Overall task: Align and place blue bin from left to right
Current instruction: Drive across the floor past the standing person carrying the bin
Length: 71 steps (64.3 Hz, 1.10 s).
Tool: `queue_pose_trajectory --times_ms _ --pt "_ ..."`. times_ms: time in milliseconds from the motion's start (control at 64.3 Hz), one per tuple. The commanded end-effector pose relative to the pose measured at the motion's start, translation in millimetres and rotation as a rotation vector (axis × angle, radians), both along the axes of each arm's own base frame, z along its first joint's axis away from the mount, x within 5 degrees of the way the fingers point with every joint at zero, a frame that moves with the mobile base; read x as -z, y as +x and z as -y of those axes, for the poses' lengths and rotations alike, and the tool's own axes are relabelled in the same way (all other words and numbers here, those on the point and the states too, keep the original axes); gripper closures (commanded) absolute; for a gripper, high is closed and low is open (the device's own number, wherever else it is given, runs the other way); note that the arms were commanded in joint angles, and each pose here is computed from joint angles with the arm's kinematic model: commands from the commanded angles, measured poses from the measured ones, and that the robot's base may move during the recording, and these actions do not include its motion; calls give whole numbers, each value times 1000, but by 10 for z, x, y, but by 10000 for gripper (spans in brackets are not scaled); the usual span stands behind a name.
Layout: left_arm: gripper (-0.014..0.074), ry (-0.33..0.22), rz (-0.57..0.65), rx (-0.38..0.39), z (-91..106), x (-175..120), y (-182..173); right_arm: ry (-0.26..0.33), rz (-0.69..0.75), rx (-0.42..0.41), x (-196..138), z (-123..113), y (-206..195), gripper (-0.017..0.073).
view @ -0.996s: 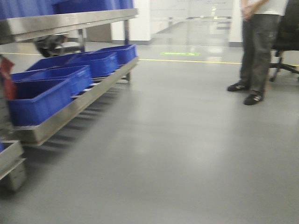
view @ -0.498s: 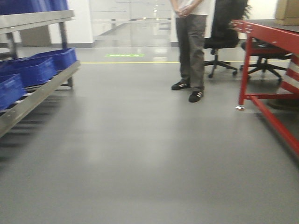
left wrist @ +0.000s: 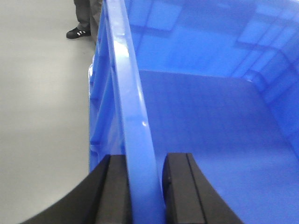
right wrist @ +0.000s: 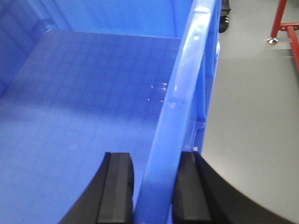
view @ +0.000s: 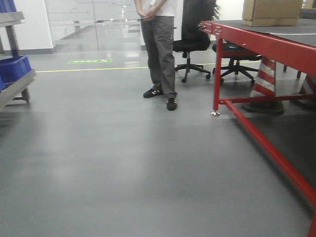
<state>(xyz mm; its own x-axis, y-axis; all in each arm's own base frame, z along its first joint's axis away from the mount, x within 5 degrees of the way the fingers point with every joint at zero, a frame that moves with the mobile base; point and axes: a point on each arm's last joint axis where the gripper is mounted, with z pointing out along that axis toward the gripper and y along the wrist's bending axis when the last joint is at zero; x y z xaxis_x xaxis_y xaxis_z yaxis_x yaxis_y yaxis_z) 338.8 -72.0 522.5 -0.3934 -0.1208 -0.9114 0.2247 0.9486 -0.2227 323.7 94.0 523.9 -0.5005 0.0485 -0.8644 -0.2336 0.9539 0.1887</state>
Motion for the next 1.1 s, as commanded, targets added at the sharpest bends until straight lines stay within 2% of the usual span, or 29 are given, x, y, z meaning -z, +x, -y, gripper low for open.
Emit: queue_pose_trajectory --times_ms 0,1089 --pt "705 -96 138 51 83 -245 -130 71 139 -71 -213 -93 -98 627" --pt "705 -96 138 51 83 -245 -130 72 141 -70 -215 -93 -98 627"
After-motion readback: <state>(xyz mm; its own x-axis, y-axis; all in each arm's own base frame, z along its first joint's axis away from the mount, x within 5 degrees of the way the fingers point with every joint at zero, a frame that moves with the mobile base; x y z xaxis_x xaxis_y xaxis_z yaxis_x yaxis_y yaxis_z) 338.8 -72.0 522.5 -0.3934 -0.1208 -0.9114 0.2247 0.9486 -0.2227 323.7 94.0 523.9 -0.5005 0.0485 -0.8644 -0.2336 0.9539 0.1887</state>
